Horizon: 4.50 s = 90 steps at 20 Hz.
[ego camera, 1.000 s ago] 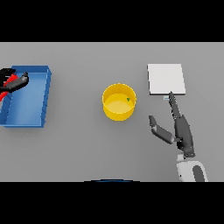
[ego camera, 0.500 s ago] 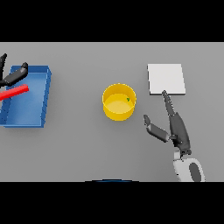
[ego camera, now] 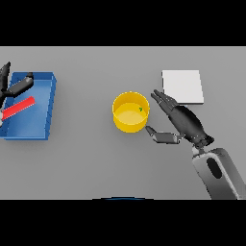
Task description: Pick up the red beaker and tilt it to pour out 1 green nut into yellow bowl. Pick up the yellow bowl and place it on the metallic measuring scale.
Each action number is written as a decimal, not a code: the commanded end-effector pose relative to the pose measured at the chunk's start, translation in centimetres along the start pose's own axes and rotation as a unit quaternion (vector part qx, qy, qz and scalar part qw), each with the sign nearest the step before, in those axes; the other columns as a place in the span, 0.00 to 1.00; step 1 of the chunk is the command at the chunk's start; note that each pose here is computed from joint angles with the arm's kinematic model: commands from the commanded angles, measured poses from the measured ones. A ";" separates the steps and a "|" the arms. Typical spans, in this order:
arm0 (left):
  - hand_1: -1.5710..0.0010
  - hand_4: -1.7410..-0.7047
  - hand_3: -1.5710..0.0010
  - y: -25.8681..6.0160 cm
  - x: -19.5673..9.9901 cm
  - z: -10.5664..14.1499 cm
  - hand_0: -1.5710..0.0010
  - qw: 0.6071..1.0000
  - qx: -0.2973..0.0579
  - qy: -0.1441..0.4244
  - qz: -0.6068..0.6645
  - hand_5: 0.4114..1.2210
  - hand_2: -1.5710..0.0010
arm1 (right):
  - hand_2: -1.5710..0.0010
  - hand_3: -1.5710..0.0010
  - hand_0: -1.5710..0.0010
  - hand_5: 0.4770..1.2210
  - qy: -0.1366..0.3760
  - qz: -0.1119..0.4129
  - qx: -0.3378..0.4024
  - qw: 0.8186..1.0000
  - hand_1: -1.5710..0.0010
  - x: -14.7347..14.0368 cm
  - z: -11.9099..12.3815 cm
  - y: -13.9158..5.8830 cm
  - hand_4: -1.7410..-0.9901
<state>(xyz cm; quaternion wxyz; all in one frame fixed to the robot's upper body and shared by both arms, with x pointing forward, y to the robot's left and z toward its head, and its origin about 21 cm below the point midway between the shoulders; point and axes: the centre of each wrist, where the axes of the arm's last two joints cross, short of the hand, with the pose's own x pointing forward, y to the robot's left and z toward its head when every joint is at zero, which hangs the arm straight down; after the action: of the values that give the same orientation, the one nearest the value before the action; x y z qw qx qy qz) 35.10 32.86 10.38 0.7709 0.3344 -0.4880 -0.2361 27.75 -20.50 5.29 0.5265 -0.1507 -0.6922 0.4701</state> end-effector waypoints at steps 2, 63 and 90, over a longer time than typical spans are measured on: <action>1.00 0.91 1.00 0.2 0.1 0.0 1.00 1.000 0.003 -0.001 -0.001 0.37 1.00 | 1.00 1.00 1.00 0.26 -0.015 0.060 0.038 0.997 1.00 0.5 -1.3 -0.5 0.62; 1.00 0.91 1.00 1.5 0.7 0.5 1.00 1.000 0.008 -0.021 -0.011 0.38 1.00 | 0.01 0.21 0.00 1.00 -0.034 0.263 0.291 0.919 0.00 6.0 -8.2 -6.8 0.03; 1.00 0.91 1.00 1.8 1.3 1.4 1.00 1.000 0.012 0.005 -0.013 0.40 1.00 | 0.00 0.06 0.00 1.00 0.156 0.241 0.187 0.939 0.03 -7.4 -9.9 -10.6 0.02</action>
<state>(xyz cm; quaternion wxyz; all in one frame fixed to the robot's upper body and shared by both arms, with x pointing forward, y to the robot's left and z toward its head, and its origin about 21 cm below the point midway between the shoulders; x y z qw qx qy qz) 34.42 32.72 12.98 0.7659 0.3510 -0.4829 -0.2386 42.36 -26.28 9.55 0.5181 -0.2838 -0.4437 0.6739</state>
